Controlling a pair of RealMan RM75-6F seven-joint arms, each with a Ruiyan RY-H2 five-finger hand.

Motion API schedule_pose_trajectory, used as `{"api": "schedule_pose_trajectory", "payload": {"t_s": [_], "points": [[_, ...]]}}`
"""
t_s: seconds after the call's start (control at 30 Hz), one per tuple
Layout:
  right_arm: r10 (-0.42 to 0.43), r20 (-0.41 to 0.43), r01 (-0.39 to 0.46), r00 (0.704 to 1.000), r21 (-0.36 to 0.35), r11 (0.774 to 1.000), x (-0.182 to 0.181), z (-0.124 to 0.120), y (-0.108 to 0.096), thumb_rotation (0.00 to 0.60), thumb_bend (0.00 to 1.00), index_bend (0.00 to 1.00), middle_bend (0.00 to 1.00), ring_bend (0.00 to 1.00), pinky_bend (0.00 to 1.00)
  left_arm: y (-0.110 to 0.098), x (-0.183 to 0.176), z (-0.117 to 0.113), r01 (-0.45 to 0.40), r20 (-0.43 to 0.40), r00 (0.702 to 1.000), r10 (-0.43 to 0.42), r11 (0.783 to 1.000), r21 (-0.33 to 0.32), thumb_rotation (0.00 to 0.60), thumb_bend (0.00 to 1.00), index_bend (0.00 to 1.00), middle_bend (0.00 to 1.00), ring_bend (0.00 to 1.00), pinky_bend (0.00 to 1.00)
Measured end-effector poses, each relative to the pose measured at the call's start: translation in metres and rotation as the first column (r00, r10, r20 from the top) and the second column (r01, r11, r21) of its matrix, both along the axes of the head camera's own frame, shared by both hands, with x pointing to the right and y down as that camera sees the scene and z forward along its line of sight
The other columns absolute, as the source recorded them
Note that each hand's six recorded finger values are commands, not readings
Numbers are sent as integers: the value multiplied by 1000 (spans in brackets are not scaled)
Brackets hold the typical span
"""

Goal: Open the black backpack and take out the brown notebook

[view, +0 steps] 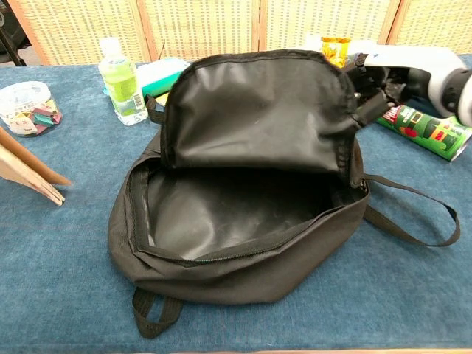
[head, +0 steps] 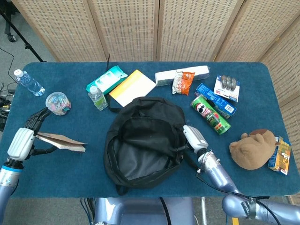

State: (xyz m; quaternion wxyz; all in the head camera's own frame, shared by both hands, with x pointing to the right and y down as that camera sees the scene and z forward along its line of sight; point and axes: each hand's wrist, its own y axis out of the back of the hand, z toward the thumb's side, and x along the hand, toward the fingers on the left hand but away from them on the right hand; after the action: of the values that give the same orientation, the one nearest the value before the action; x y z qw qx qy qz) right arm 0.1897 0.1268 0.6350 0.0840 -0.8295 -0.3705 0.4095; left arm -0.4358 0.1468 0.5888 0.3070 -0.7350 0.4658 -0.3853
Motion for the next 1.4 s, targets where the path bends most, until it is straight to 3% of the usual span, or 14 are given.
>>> {"api": "schedule_pose_trajectory", "payload": {"t_s": [0.07, 0.17, 0.27, 0.4, 0.53, 0.6, 0.7, 0.9, 1.07, 1.17, 1.4], "points": [[-84, -28, 85, 996, 44, 995, 3, -6, 2, 600, 0, 241, 8, 0, 34, -6, -3, -7, 19, 9, 1000, -19, 1000, 18, 600, 0, 51, 0, 0, 76], [-215, -89, 224, 973, 116, 968, 11, -15, 5, 600, 0, 240, 0, 0, 24, -15, -5, -16, 45, 11, 999, -46, 998, 45, 600, 0, 48, 0, 0, 76], [-321, -166, 348, 932, 174, 921, 24, -23, 8, 600, 0, 240, 0, 0, 23, -23, -6, -22, 64, 19, 998, -65, 996, 66, 600, 0, 41, 0, 0, 76], [-419, -296, 491, 858, 238, 838, 50, -32, 9, 600, 0, 240, 0, 0, 24, -30, -7, -28, 82, 33, 996, -85, 993, 81, 600, 0, 37, 0, 0, 77], [-443, -433, 588, 785, 293, 754, 84, -42, 4, 600, 0, 240, 0, 0, 23, -34, -10, -35, 99, 48, 993, -104, 990, 98, 600, 0, 36, 0, 0, 77], [-432, -493, 616, 755, 310, 724, 104, -47, 1, 600, 0, 240, 0, 0, 24, -32, -11, -38, 106, 52, 992, -112, 989, 104, 600, 0, 36, 0, 0, 77], [-406, -554, 637, 727, 321, 701, 129, -52, 0, 600, 0, 240, 0, 0, 24, -29, -13, -41, 116, 52, 991, -122, 987, 107, 600, 0, 35, 0, 0, 77], [-312, -642, 627, 700, 345, 699, 179, -59, 4, 600, 0, 240, 0, 0, 23, -10, -20, -43, 154, 76, 984, -162, 983, 95, 600, 0, 23, 0, 0, 77], [-253, -668, 600, 700, 359, 715, 203, -61, 16, 600, 0, 240, 0, 0, 23, 3, -24, -41, 181, 111, 976, -189, 980, 77, 600, 0, 7, 0, 0, 76], [-202, -672, 562, 713, 375, 737, 215, -64, 25, 600, 0, 240, 0, 0, 24, 14, -27, -38, 201, 147, 967, -208, 978, 60, 600, 0, 2, 0, 0, 77], [2, -679, 402, 734, 438, 804, 249, -70, 57, 600, 0, 240, 0, 0, 23, 50, -38, -21, 229, 295, 933, -208, 972, -41, 600, 0, 0, 0, 0, 77]]}}
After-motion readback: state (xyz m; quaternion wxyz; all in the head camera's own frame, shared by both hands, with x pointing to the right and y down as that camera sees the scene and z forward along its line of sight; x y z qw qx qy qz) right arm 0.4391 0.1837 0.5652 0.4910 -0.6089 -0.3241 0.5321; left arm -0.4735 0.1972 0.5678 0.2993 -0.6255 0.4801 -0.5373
